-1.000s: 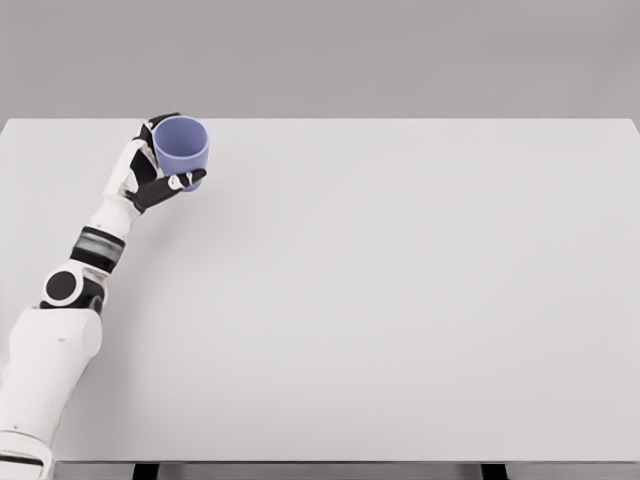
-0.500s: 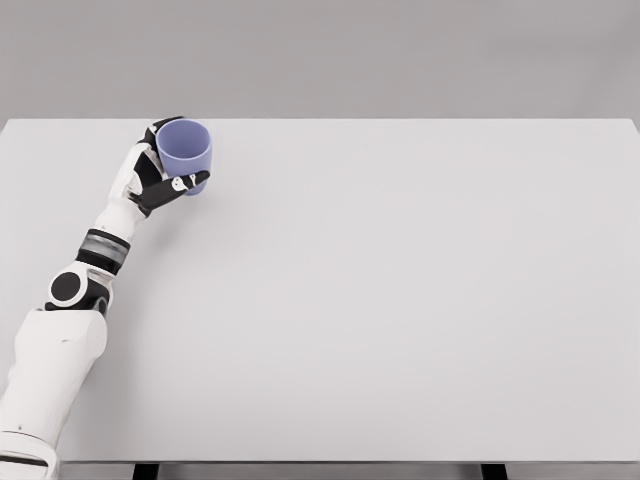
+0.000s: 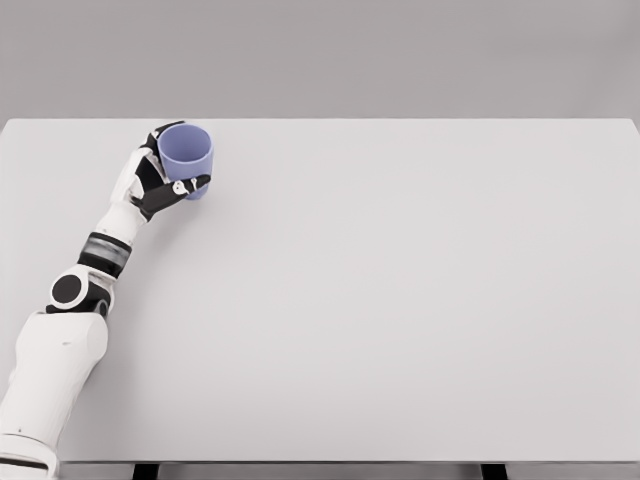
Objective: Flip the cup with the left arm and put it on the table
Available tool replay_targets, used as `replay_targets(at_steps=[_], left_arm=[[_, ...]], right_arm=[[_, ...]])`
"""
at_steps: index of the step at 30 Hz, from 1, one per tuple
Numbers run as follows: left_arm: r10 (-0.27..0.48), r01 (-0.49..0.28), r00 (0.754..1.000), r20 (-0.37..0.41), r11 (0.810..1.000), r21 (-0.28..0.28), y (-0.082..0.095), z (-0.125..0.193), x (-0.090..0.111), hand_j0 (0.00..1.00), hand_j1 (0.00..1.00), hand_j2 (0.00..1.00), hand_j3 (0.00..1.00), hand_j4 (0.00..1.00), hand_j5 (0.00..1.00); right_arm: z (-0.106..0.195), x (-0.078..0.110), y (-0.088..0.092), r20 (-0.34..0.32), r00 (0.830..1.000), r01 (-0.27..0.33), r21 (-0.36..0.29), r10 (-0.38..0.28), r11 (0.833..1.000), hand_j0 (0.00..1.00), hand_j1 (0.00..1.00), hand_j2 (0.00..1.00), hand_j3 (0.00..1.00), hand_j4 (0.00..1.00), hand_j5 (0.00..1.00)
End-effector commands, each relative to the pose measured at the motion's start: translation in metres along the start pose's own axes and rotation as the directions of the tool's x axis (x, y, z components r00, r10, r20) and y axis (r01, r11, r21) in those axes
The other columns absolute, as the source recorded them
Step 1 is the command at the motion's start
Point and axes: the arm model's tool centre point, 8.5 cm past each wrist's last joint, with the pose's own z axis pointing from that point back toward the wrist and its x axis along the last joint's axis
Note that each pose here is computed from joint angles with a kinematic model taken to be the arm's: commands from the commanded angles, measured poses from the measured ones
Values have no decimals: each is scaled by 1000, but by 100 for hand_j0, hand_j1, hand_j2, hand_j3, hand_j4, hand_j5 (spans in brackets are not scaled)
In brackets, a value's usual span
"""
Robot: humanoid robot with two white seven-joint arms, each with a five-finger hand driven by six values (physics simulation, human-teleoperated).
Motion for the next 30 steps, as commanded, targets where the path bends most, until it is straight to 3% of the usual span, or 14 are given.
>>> replay_targets(at_steps=[1,8,30], left_arm=[[1,-1,1000,1,1000,-1,0,0,0,72,72,72,72,72,72],[-4,4,1000,-2,1000,-5,-1,0,0,81,81,81,81,81,81],[-5,5,1000,-9,1000,-8,-2,3,-3,88,88,88,88,88,88]], right_arm=[[0,0,0,0,1000,1,0,-1,1000,100,100,100,100,100,100],[0,0,0,0,1000,1,0,-1,1000,100,100,100,100,100,100],[0,0,0,0,1000,1,0,-1,1000,100,100,100,100,100,100]])
